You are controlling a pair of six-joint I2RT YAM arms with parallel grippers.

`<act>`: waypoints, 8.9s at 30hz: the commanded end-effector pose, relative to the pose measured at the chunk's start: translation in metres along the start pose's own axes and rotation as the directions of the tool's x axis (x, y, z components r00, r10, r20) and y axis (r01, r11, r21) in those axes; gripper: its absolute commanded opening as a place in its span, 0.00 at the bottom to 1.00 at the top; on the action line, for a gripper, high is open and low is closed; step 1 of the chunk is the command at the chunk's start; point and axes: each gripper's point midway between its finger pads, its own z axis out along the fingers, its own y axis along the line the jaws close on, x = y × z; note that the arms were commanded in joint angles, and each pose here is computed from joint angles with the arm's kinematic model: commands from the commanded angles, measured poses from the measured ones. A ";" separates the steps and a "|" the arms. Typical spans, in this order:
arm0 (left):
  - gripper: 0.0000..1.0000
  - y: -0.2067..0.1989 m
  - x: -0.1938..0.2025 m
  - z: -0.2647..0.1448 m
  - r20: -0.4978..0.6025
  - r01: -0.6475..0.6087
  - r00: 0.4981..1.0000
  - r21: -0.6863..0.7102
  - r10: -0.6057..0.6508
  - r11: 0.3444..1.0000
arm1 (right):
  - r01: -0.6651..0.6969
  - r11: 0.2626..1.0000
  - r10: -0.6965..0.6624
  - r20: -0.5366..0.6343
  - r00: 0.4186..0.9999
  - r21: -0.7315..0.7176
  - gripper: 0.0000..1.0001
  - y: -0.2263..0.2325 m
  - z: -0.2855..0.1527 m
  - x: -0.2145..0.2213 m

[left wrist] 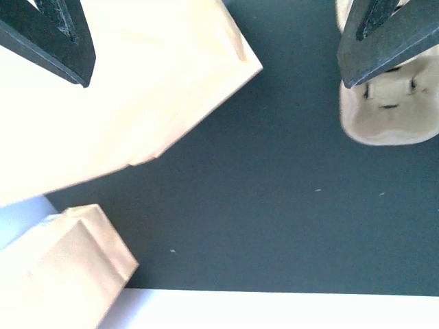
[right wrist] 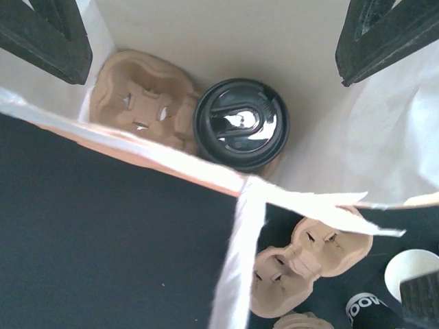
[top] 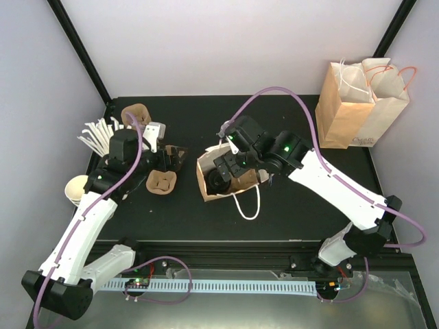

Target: Pack the takeout coffee

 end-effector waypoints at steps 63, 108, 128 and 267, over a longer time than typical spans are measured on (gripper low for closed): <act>0.95 -0.096 -0.022 0.043 -0.079 -0.038 0.995 0.310 0.065 0.950 | -0.400 0.876 0.357 0.196 0.913 0.270 0.92 -0.174 -0.061 -0.010; 0.96 -0.085 0.170 0.051 -0.319 0.258 0.937 0.345 -0.146 0.903 | -0.347 0.930 0.362 0.455 0.814 -0.119 1.00 -0.102 -0.149 0.086; 0.91 -0.133 0.226 0.084 -0.436 0.373 0.877 0.355 -0.201 0.858 | -0.407 0.807 0.549 0.290 0.784 -0.427 0.61 -0.050 -0.106 0.172; 0.95 0.118 0.091 -0.005 0.004 0.248 0.955 -0.553 -0.295 0.795 | -0.767 0.600 0.762 -0.128 0.634 -0.228 1.00 -0.107 0.130 0.266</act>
